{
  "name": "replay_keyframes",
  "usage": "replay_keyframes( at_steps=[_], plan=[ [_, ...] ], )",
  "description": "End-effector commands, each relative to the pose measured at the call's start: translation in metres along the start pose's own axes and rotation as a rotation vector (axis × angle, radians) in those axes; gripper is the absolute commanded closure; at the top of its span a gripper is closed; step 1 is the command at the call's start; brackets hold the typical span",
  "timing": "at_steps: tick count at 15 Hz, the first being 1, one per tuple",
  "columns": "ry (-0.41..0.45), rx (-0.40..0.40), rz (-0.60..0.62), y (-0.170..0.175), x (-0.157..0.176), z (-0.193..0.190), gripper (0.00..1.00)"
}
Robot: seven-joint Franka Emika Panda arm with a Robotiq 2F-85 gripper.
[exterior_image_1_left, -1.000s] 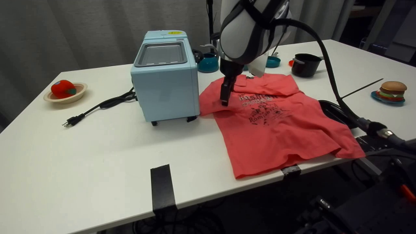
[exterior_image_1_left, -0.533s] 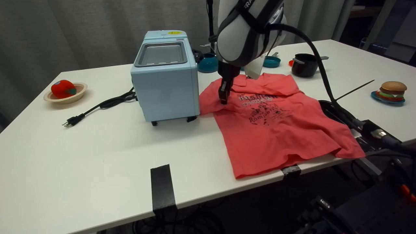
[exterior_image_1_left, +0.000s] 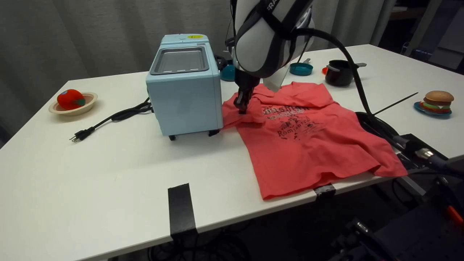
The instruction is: Fold the shirt
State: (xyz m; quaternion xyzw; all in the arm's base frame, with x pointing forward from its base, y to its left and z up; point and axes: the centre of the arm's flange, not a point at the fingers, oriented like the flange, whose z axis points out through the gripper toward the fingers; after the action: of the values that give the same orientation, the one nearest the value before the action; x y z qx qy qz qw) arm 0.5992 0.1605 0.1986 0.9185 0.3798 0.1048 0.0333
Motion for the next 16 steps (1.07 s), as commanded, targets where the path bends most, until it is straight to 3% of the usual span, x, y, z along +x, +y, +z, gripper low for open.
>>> replay_keyframes(
  at_steps=[1, 6, 7, 8, 10, 14, 15, 16],
  plan=[
    [0.056, -0.038, 0.032, -0.028, -0.005, -0.026, 0.99],
    [0.091, -0.137, 0.112, -0.019, -0.016, -0.049, 0.99],
    [0.077, -0.148, 0.128, -0.014, -0.021, -0.05, 0.91],
    [0.069, -0.156, 0.142, -0.009, -0.025, -0.051, 0.69],
    [0.05, -0.128, 0.166, -0.001, -0.034, -0.049, 0.64],
    [0.024, -0.072, 0.195, 0.013, -0.046, -0.038, 0.34],
    [0.02, -0.061, 0.206, 0.017, -0.048, -0.037, 0.43],
    [0.017, -0.051, 0.217, 0.021, -0.051, -0.036, 0.37]
  ],
)
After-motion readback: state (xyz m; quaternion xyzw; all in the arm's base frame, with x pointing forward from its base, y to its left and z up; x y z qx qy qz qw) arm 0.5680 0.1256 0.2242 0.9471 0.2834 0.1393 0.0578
